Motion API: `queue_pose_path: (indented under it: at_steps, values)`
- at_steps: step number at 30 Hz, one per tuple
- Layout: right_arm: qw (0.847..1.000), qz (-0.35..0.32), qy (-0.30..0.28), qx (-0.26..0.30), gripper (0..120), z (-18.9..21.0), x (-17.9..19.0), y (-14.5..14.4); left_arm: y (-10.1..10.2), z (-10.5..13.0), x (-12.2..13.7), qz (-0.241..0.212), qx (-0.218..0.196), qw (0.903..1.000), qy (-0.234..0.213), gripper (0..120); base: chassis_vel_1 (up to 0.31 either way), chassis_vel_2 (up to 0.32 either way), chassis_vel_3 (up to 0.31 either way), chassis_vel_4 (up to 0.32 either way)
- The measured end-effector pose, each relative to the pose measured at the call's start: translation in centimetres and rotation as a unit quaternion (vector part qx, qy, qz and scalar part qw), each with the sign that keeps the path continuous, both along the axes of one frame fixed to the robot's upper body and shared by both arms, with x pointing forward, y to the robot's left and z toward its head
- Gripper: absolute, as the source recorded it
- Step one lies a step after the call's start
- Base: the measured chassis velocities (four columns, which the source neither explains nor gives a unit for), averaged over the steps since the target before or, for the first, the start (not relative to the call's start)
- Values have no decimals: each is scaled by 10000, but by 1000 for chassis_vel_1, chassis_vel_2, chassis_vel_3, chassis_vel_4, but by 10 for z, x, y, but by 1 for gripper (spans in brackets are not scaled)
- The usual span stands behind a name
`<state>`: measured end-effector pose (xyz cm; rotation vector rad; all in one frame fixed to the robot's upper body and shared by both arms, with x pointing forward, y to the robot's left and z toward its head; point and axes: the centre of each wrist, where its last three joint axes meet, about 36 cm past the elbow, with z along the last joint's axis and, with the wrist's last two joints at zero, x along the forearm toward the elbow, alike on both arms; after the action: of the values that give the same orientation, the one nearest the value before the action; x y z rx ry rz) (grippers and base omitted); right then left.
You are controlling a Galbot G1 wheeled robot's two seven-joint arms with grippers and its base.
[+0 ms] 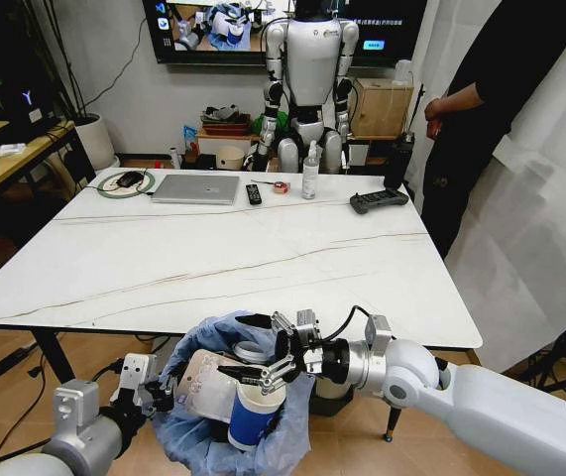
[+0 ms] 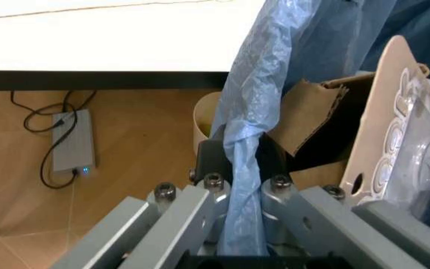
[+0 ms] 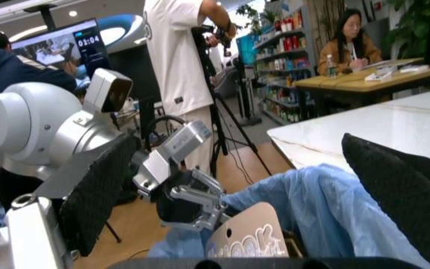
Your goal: Pick up the trash bin and place the trash from the table into it.
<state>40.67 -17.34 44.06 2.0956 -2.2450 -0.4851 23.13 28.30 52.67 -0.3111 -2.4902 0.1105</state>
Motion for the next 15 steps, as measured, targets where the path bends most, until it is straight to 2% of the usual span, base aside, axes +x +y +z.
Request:
queue_pose_path:
  at_steps: [15]
  values:
    - [9998,4,-125,179,100,1,4,-4,0,-1,-1,16,-10,10000,18,0,0,0,0,0]
